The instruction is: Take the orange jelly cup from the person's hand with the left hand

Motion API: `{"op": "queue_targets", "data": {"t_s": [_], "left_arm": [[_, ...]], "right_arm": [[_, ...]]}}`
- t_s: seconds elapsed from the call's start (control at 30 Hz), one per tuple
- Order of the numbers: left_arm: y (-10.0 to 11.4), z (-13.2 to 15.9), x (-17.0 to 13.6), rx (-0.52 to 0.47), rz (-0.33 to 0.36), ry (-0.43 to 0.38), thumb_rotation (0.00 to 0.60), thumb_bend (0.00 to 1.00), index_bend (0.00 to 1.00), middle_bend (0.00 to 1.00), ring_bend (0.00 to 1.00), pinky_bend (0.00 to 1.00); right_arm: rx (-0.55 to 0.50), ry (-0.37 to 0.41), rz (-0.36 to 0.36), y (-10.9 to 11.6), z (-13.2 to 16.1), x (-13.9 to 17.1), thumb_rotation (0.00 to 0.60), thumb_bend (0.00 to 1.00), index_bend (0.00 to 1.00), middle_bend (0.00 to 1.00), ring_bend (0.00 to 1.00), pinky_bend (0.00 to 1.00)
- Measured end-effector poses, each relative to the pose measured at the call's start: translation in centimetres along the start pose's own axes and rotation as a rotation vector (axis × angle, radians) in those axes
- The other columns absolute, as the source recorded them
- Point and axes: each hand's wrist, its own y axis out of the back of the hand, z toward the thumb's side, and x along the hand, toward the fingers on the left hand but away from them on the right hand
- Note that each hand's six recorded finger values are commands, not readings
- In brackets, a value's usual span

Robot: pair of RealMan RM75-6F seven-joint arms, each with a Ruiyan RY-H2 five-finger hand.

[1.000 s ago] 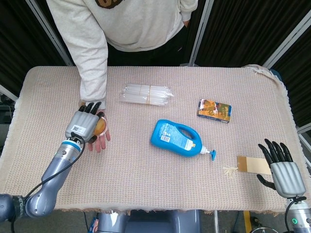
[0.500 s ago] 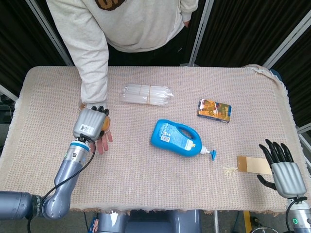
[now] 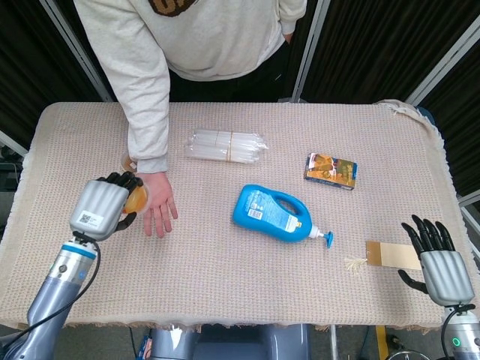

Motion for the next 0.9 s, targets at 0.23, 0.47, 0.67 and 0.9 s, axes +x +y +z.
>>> {"op": "queue_targets", "data": {"t_s": [0.23,0.47,0.67,0.9], "left_arm": [[-5.6,-3.4,-4.7,0.023,-0.127,-0.049,0.600,0.52,0.81,0.57,0.50,0.56],[-12.9,-4.8,-6.0,0.035,-0.273,-0.074,0.600,0.52,0.75,0.48,0.44,0.51],[-17.2,-3.4,-5.6,0.056,-0.326,-0.104,0.600,0.43,0.33,0.04,0.06,0.15],[-18.0,-2.3,-5.1,0.035,-0.326,-0.114,0.600,0.27,0.02,0.00,0.00,0.00]], "right_arm": [[-0.003,-0.003,-0.002,0.0,0.1,-0.1,0.600,0.11,0.11,0.00,0.00,0.00],[-0.009,-0.008,-0.003,0.0,0.0,-0.1,0.600,0.11,0.11,0.00,0.00,0.00],[-0.012,-0.009,-0.004,0.0,0.0,-0.1,0.600,0.11,0.11,0.00,0.00,0.00],[-0.020,-0.009,-0.006,0.1,-0.1,0.0,0.600,0.11,0.11,0.00,0.00,0.00]]}}
